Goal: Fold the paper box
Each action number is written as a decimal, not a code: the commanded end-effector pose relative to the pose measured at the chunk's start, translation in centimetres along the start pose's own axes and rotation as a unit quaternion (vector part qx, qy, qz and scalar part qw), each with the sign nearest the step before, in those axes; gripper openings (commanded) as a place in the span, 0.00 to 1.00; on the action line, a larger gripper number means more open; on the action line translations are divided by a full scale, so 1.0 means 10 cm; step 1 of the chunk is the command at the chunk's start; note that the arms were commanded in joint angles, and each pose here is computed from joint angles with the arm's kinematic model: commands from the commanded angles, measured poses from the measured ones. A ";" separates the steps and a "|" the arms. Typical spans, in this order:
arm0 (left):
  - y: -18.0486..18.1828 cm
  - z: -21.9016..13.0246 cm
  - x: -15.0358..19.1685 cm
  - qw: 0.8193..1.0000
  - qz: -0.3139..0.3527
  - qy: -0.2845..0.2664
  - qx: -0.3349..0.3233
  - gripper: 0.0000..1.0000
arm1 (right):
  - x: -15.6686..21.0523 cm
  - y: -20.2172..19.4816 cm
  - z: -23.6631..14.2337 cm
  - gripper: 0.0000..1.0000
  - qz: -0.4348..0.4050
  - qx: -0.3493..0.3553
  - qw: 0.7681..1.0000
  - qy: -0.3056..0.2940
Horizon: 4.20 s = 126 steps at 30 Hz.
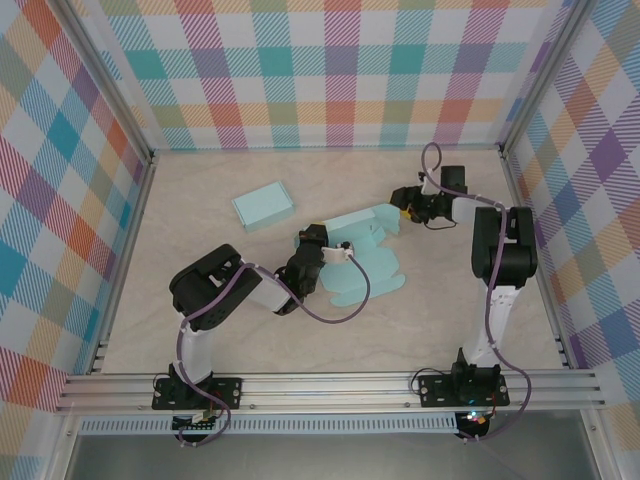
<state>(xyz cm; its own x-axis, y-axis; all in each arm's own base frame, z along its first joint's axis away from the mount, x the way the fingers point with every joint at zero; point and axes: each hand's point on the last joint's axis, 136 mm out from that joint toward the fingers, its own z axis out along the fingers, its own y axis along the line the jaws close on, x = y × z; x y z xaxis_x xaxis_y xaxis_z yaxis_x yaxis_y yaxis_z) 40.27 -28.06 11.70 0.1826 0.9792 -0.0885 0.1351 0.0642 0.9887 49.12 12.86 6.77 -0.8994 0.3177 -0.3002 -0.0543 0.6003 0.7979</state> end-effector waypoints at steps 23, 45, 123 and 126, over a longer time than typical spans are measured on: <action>0.05 0.10 -0.02 1.000 0.025 -0.002 -0.018 0.00 | 0.80 0.38 -0.20 0.53 -0.067 -0.012 0.998 0.019; -0.01 0.06 -0.08 0.999 0.027 -0.020 -0.007 0.00 | 0.83 0.34 0.07 0.50 -0.148 0.039 0.988 -0.003; 1.28 -1.41 0.80 0.557 -0.828 0.032 0.049 1.00 | 1.15 0.49 -0.91 0.00 -0.286 0.281 0.902 -0.157; 1.30 -1.31 0.66 0.539 -0.839 0.028 0.070 1.00 | 1.16 0.46 -0.91 0.00 -0.282 0.286 0.903 -0.153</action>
<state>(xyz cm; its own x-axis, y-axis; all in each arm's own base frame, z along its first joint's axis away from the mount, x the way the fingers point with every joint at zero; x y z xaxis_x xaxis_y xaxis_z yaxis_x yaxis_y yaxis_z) 29.76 -16.60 23.03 -0.3468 -0.3218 -0.8810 0.0981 0.9217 -0.3753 35.20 13.36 12.41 -0.6083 0.0041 -0.7937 -0.1726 0.9754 0.1373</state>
